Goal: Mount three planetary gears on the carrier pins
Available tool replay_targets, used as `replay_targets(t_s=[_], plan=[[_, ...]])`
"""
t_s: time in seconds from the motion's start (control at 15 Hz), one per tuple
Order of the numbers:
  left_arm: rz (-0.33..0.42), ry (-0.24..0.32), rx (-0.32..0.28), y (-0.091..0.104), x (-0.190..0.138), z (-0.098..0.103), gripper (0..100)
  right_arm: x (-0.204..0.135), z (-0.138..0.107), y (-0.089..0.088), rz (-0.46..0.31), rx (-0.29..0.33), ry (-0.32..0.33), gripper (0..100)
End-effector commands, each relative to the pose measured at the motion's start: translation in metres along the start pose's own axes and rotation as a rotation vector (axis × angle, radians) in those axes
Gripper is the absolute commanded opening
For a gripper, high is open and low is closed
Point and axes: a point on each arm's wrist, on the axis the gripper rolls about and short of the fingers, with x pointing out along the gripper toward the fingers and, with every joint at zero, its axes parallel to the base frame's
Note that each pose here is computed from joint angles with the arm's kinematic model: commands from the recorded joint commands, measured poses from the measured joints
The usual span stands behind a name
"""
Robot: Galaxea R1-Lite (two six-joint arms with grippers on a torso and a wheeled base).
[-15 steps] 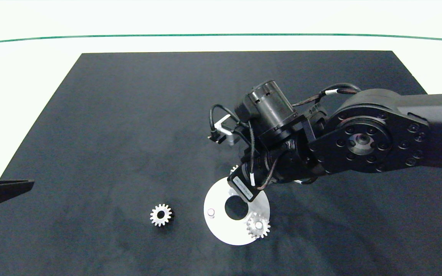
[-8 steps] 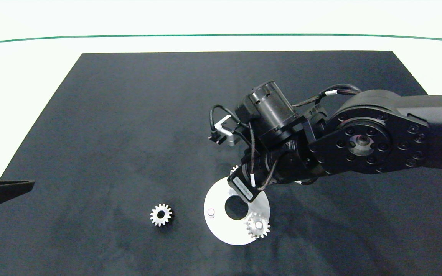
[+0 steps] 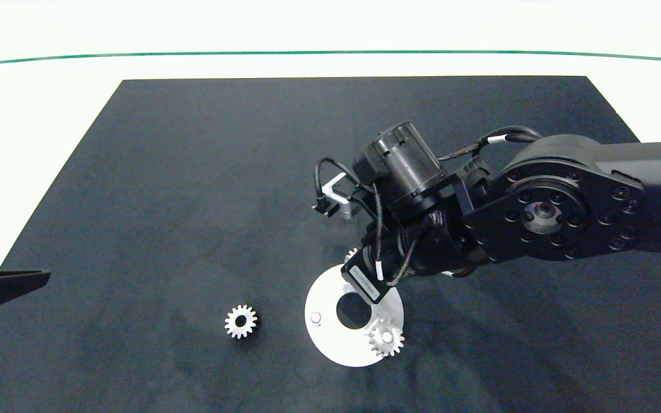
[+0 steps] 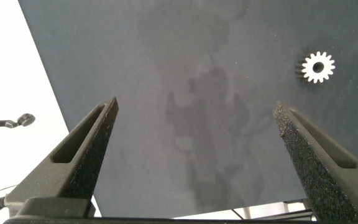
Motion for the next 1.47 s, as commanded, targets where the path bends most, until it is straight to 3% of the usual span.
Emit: replay_targets(t_s=[0.07, 1.47], plan=[[0.001, 0.002, 0.002, 0.0, -0.0007, -0.0006, 100, -0.0003, -0.0003, 0.0001, -0.001, -0.002, 0.002, 19], [-0.001, 0.002, 0.007, -0.0002, -0.0009, -0.001, 100, -0.0024, -0.0041, -0.0063, -0.011, 0.01, 0.008, 19]])
